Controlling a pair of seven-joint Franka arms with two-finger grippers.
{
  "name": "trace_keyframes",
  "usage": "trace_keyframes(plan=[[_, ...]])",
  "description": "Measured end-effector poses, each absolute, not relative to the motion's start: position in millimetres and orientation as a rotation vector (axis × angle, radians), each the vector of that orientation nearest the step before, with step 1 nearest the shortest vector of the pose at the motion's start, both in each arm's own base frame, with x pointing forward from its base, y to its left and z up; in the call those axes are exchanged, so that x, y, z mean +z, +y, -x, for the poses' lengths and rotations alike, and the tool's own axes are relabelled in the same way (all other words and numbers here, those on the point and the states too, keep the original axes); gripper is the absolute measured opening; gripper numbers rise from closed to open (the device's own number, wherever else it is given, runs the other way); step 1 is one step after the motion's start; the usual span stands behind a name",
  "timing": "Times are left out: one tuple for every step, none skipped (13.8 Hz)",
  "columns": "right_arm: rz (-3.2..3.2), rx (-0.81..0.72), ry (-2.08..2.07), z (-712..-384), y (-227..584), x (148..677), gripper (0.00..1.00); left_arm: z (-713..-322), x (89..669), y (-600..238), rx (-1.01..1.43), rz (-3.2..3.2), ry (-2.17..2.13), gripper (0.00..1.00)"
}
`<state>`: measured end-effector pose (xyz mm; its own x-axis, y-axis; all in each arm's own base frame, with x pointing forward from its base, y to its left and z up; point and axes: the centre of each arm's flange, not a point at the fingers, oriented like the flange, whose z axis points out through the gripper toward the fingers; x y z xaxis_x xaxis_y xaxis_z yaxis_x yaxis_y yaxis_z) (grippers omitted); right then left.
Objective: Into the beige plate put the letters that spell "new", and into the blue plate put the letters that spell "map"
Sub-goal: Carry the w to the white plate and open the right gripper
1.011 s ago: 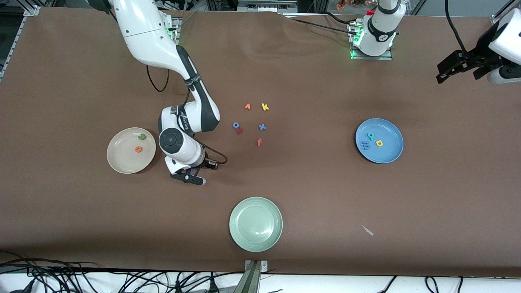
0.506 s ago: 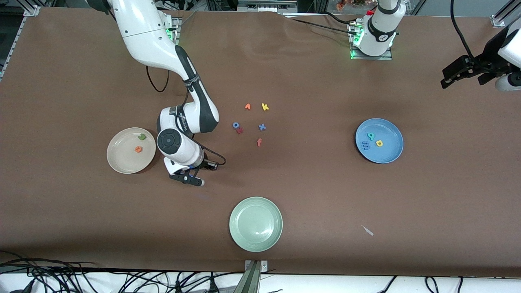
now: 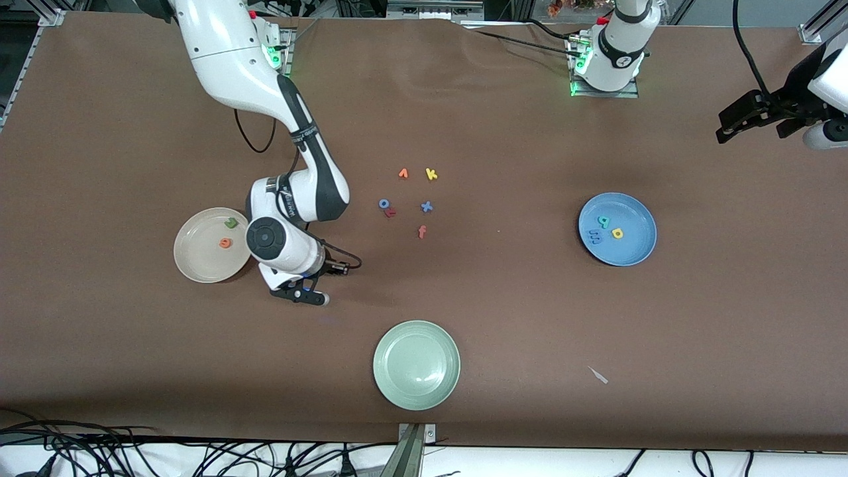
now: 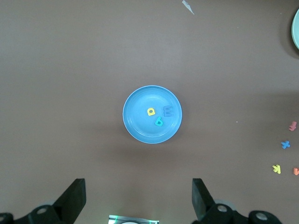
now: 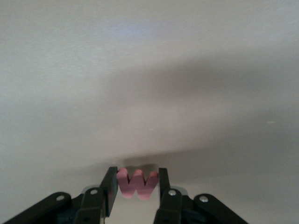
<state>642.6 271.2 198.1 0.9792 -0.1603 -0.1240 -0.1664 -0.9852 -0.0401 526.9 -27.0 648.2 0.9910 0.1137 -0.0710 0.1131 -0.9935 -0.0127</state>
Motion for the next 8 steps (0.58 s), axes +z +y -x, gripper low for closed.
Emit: trace_keyframes(plan=[[3.09, 0.229, 0.213, -645, 258, 203, 0.4, -527, 648, -27, 0.116, 3.126, -0.178, 1.0], [3.101, 0.26, 0.172, -647, 243, 209, 0.4, -527, 647, -27, 0.117, 3.125, -0.178, 1.0], [3.108, 0.279, 0.132, -649, 227, 215, 0.4, -527, 647, -26, 0.118, 3.125, -0.179, 1.0], [3.111, 0.29, 0.093, -649, 211, 219, 0.4, -527, 647, -25, 0.119, 3.125, -0.184, 1.0], [3.111, 0.3, 0.052, -647, 194, 224, 0.4, -527, 647, -23, 0.122, 3.125, -0.189, 1.0], [3.109, 0.315, 0.013, -643, 176, 228, 0.4, -527, 646, -21, 0.127, 3.124, -0.193, 1.0], [3.104, 0.331, -0.018, -637, 157, 231, 0.4, -527, 646, -20, 0.13, 3.124, -0.195, 1.0], [3.099, 0.346, -0.045, -632, 140, 234, 0.4, -527, 646, -20, 0.131, 3.124, -0.195, 1.0]])
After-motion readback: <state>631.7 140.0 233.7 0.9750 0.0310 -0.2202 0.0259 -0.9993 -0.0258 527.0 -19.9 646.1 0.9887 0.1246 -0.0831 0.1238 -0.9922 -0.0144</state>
